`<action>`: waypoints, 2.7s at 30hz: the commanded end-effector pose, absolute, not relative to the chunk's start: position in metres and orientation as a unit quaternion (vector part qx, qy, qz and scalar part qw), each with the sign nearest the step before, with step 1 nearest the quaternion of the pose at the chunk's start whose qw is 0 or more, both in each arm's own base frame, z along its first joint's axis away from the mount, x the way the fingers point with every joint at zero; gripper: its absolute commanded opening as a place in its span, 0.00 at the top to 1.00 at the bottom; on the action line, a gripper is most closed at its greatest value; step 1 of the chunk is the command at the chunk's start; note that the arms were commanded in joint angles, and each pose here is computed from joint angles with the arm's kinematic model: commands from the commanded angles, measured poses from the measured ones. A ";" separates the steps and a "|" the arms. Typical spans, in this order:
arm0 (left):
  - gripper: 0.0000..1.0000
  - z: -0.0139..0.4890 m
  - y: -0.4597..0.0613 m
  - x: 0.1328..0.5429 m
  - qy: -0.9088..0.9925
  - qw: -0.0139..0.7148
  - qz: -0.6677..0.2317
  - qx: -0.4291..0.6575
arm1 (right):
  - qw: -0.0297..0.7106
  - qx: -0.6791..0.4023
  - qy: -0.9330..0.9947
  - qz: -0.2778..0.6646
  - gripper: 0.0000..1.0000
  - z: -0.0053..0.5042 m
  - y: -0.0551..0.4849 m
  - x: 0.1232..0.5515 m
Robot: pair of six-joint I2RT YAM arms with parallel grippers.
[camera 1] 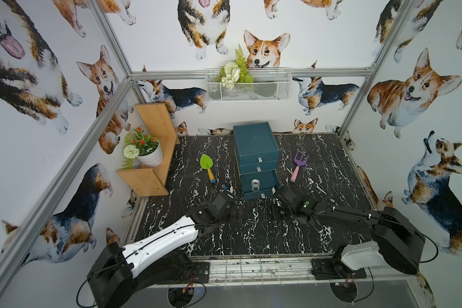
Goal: Place the transparent tape into the drawer according to color
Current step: Place the tape in the drawer, then close the drawer of the storage box.
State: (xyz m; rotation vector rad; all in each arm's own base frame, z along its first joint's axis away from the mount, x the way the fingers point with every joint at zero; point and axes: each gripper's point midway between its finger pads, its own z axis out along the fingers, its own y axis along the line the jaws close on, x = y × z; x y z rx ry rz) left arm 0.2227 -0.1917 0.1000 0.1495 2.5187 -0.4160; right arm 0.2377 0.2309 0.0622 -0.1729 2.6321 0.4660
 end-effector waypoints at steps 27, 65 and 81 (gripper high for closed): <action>0.01 0.148 -0.177 0.267 0.917 0.350 -0.188 -0.010 | 0.344 -0.039 0.918 0.192 0.47 0.124 0.239 0.300; 0.07 0.165 -0.165 0.455 0.923 0.378 -0.043 -0.052 | 0.497 0.013 0.826 0.265 0.58 0.095 0.296 0.405; 0.01 0.168 -0.153 0.435 0.923 0.375 -0.059 -0.063 | 0.520 0.012 0.805 0.285 0.41 0.093 0.317 0.400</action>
